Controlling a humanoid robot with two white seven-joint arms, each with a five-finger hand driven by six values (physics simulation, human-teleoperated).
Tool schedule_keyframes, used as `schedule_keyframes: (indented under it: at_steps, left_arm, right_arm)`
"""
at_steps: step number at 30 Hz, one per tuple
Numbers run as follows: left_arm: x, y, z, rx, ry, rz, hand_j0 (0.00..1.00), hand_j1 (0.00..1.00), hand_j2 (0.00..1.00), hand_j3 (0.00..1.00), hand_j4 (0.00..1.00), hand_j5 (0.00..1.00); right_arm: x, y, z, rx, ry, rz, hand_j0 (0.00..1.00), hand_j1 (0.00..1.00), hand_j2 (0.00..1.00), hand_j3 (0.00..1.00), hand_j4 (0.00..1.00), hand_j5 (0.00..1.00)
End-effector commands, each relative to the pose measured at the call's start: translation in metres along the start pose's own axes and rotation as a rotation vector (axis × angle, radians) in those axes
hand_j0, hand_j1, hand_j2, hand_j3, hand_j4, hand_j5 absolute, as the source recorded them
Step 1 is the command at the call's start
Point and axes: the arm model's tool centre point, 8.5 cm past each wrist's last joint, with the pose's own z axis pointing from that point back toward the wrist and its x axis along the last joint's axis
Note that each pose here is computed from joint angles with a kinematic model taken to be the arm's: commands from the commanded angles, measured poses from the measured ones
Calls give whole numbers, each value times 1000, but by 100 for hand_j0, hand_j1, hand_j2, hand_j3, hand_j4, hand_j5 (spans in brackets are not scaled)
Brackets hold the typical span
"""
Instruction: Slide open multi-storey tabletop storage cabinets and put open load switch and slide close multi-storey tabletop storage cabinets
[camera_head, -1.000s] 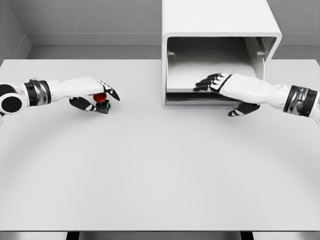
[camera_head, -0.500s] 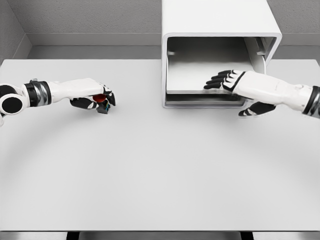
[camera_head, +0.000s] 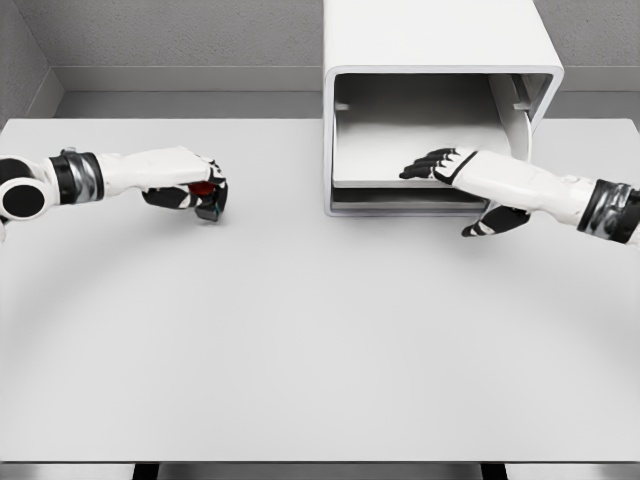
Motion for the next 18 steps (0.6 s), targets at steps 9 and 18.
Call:
schedule_keyframes:
  at_steps: [9,18]
  left_arm:
    - [23,20,1,23,-69,-46,37,37,37,37,37,37]
    - [47,33,14,42,-135,-91,37,37,37,37,37,37]
  right_arm:
    - [2,2,7,1,8,7,100,100,100,100,100,100]
    - [18,-4,30,-6,-2,47,100,100,100,100,100,100]
